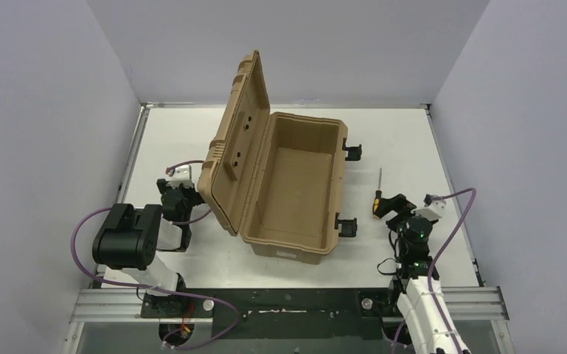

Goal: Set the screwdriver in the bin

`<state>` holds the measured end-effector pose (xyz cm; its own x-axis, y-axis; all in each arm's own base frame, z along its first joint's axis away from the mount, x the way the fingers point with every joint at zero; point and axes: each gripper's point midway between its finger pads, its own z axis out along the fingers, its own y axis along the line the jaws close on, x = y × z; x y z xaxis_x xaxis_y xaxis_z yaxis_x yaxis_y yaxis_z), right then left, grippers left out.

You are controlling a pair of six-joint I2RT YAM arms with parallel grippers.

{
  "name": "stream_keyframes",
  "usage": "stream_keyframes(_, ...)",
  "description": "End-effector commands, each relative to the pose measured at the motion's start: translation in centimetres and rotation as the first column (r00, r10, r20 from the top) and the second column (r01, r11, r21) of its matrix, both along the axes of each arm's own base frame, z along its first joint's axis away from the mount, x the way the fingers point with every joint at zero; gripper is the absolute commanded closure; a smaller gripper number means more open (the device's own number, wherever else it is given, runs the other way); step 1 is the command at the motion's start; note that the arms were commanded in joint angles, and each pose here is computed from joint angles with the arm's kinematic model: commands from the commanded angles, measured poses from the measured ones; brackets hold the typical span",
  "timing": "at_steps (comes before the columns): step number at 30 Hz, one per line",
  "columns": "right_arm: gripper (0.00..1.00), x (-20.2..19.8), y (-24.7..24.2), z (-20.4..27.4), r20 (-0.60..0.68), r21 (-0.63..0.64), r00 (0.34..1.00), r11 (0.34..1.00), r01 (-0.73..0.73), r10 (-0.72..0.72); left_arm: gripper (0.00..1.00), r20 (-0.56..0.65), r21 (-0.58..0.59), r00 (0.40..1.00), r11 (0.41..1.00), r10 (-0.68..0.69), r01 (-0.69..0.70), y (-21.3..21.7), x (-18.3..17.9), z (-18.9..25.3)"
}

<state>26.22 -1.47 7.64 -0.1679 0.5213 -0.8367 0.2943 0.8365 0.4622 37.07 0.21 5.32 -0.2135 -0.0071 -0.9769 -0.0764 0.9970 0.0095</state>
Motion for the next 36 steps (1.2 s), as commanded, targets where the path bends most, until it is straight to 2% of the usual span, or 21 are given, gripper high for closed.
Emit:
stream_keyframes(1,0.00,2.1,-1.2,5.5,0.052,-0.087,0.999,0.996,0.020,-0.015,0.03,0.073,-0.011,0.997,1.000,0.007,-0.006,-0.1,1.0,2.0)
stream_keyframes(6,0.00,3.8,-1.1,7.6,-0.062,-0.209,0.996,0.975,-0.078,0.067,0.03,0.073,-0.010,0.997,1.000,0.007,-0.006,-0.1,1.0,2.0)
stream_keyframes(11,0.00,5.6,-0.7,7.1,-0.257,-0.216,0.957,0.958,-0.190,0.132,0.03,0.073,-0.010,0.997,1.000,0.007,-0.006,-0.1,1.0,2.0)
stream_keyframes(15,0.00,7.2,-0.9,5.4,-0.435,-0.187,0.889,0.952,-0.243,0.142,0.03,0.073,-0.011,0.997,1.000,0.007,-0.006,0.0,1.0,2.0)
stream_keyframes(17,0.00,7.7,0.2,4.4,-0.484,-0.144,0.846,0.933,-0.329,0.224,0.03,0.073,-0.010,0.997,1.000,0.007,-0.006,0.0,1.0,2.0)
stream_keyframes(23,0.12,7.2,0.3,-1.2,-0.679,-0.052,0.699,0.935,-0.351,0.225,0.03,0.073,-0.010,0.997,1.000,0.007,-0.006,-0.1,1.0,2.0)
stream_keyframes(26,0.22,6.8,1.2,-3.3,-0.725,-0.034,0.642,0.919,-0.393,0.248,0.03,0.073,-0.011,0.997,1.000,0.006,-0.006,-0.1,1.0,2.0)
stream_keyframes(30,0.38,6.2,2.5,-4.5,-0.764,-0.054,0.600,0.902,-0.429,0.239,0.03,0.073,-0.012,0.997,1.000,0.007,-0.006,-0.1,1.0,2.0)
stream_keyframes(32,0.54,6.0,2.6,-4.9,-0.772,-0.046,0.590,0.905,-0.424,0.237,0.03,0.072,-0.010,0.997,1.000,0.007,-0.006,-0.1,1.0,2.0)
stream_keyframes(36,0.95,6.1,2.4,-4.3,-0.774,-0.047,0.590,0.909,-0.414,0.229,0.03,0.073,-0.011,0.997,1.000,0.007,-0.006,-0.1,1.0,2.0)
